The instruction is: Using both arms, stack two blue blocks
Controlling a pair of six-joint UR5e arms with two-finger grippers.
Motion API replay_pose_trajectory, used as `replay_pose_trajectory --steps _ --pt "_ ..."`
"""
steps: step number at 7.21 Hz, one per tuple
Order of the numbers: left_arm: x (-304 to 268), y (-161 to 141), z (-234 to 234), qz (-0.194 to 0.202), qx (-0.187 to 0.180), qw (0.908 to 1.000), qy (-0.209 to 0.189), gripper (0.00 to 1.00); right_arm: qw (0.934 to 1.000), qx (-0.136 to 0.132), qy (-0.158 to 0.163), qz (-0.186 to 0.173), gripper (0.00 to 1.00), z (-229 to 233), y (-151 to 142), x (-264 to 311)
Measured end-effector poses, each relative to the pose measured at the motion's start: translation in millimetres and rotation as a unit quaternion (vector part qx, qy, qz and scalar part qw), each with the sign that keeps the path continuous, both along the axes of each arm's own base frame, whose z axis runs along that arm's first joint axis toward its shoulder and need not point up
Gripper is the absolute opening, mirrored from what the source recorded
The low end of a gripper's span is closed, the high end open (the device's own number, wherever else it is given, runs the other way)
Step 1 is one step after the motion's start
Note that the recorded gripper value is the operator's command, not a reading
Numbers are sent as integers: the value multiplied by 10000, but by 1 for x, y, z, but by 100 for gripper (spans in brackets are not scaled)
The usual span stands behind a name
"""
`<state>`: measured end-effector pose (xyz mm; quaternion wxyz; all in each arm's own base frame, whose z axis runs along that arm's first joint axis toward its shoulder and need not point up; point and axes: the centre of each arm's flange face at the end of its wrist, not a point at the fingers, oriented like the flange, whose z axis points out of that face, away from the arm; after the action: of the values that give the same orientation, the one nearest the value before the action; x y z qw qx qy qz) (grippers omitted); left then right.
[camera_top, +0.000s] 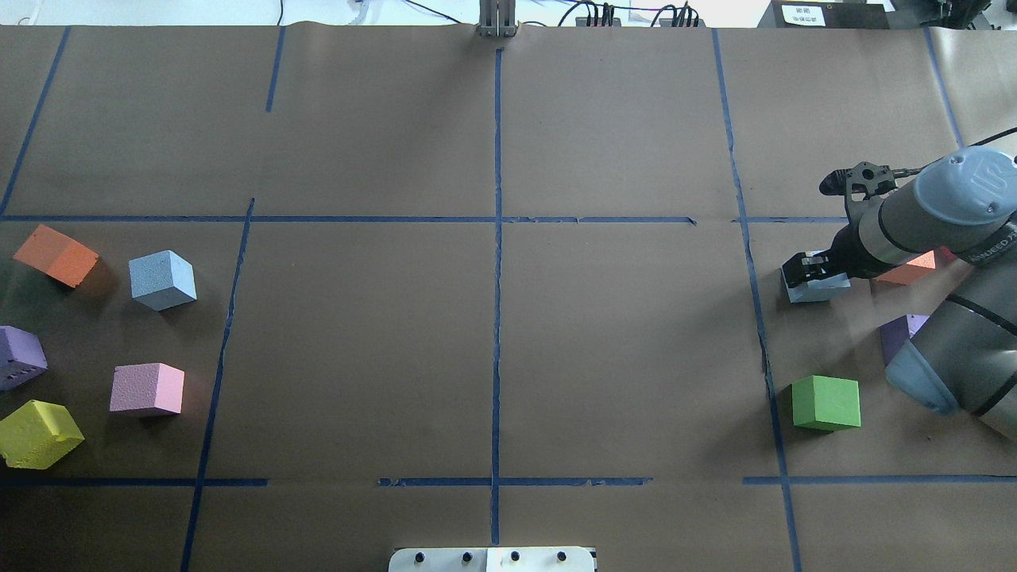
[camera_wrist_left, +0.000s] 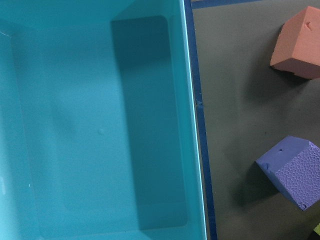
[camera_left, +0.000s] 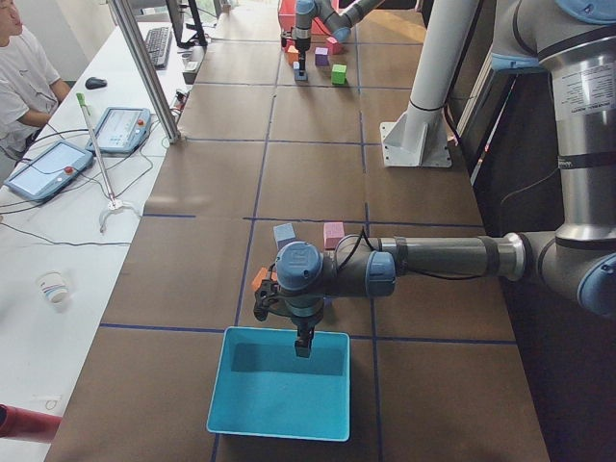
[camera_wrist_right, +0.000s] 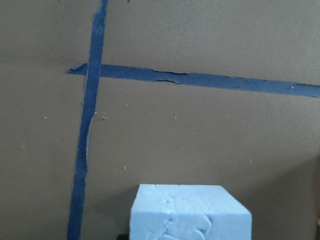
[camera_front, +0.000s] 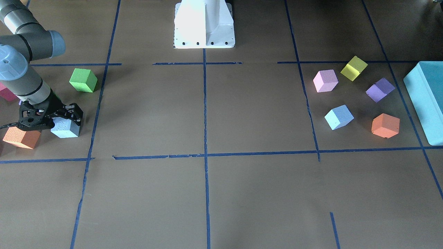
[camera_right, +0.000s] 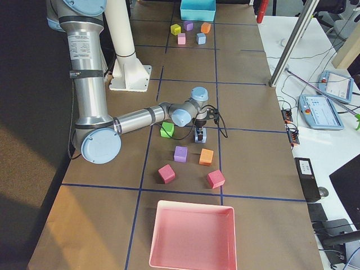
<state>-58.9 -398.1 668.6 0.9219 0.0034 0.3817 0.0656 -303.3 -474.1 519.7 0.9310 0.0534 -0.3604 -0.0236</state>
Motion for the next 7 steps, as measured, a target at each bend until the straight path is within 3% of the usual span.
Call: replay_pose_trajectory --steps 2,3,5,7 --pt "0 0 0 0 -5 10000 0 100 9999 80 -140 -54 7 -26 -9 -18" --pt "0 0 0 0 -1 10000 2 100 9995 135 -258 -104 7 -69 -24 -42" --pt "0 0 -1 1 7 10000 7 100 9992 -51 -379 -106 6 -186 -38 -127" --pt "0 0 -1 5 11 10000 8 100 9985 -269 -333 329 6 -290 -37 -242"
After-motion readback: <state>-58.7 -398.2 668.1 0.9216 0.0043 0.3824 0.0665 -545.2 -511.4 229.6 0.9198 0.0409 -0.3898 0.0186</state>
